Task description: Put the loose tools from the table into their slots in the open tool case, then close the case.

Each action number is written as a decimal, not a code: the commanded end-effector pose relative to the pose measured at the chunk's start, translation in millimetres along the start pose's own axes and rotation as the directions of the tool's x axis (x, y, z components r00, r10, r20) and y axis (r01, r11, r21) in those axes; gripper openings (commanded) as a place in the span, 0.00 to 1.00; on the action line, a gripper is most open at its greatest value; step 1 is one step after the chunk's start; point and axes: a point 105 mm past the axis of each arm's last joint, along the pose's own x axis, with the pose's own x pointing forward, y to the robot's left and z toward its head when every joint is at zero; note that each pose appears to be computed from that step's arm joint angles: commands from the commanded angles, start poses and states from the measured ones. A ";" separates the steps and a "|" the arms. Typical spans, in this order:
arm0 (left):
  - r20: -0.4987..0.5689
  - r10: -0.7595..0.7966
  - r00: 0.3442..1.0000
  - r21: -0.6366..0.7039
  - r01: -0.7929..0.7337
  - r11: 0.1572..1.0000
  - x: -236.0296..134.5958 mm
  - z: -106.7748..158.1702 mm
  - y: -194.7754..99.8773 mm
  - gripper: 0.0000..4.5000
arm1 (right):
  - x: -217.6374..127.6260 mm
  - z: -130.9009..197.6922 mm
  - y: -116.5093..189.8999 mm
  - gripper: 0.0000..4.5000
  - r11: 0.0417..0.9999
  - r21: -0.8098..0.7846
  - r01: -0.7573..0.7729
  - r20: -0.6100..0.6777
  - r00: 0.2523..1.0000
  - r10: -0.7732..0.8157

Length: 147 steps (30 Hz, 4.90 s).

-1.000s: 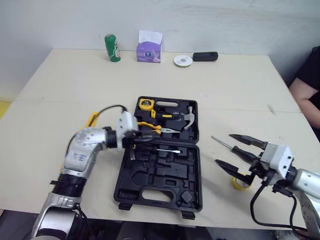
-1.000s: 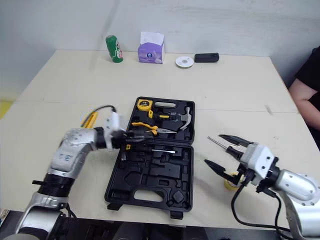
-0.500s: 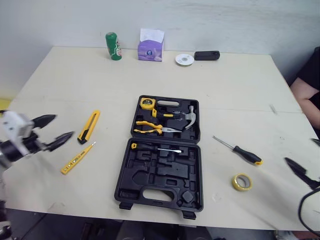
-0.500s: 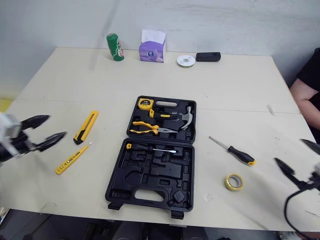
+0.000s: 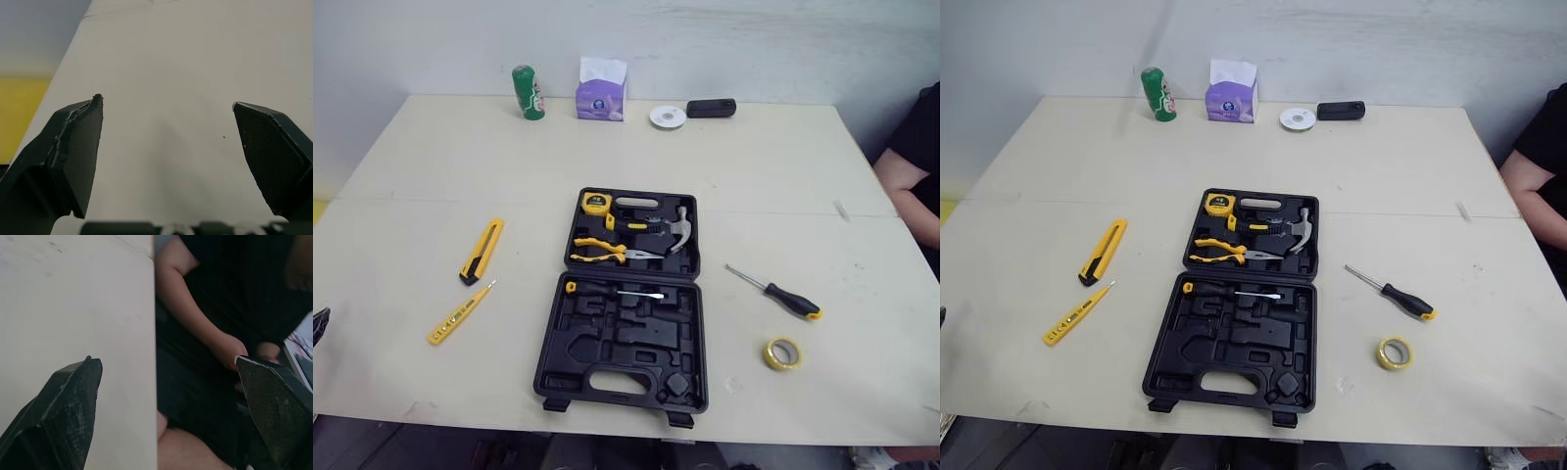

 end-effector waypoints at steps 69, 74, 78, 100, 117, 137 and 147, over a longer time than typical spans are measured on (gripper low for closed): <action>0.122 -0.986 -0.111 0.262 0.962 -0.076 -34.1 140.3 -326.1 1.00 | 105.7 118.0 188.1 0.20 0.481 0.037 -0.876 -0.070 0.478 0.876; 0.162 -0.981 -0.110 0.297 0.953 -0.058 -31.0 145.2 -327.8 1.00 | 108.3 121.4 183.4 0.20 0.503 0.018 -0.864 -0.056 0.502 0.863; 0.139 -0.981 -0.133 0.281 0.956 -0.090 -29.6 142.1 -327.7 1.00 | 106.9 136.6 177.0 0.20 0.511 -0.021 -0.859 -0.024 0.512 0.859; 0.038 -0.996 0.086 0.234 0.968 0.093 5.5 103.9 -273.8 1.00 | 28.8 269.7 278.2 0.20 0.123 -0.229 -0.966 -0.160 0.162 0.974; 0.014 -0.991 0.134 0.188 0.973 0.135 -4.3 89.8 -267.6 1.00 | 24.1 263.4 332.9 0.20 0.085 -0.307 -0.948 -0.265 0.171 0.949; -0.007 -0.991 0.136 0.168 0.977 0.133 -6.0 90.2 -272.4 1.00 | 25.6 254.5 345.6 0.20 0.071 -0.303 -0.950 -0.297 0.165 0.941; 0.000 -0.989 0.145 0.165 0.976 0.143 -5.2 89.1 -273.6 1.00 | 27.8 251.3 344.2 0.20 0.061 -0.305 -0.951 -0.318 0.162 0.934</action>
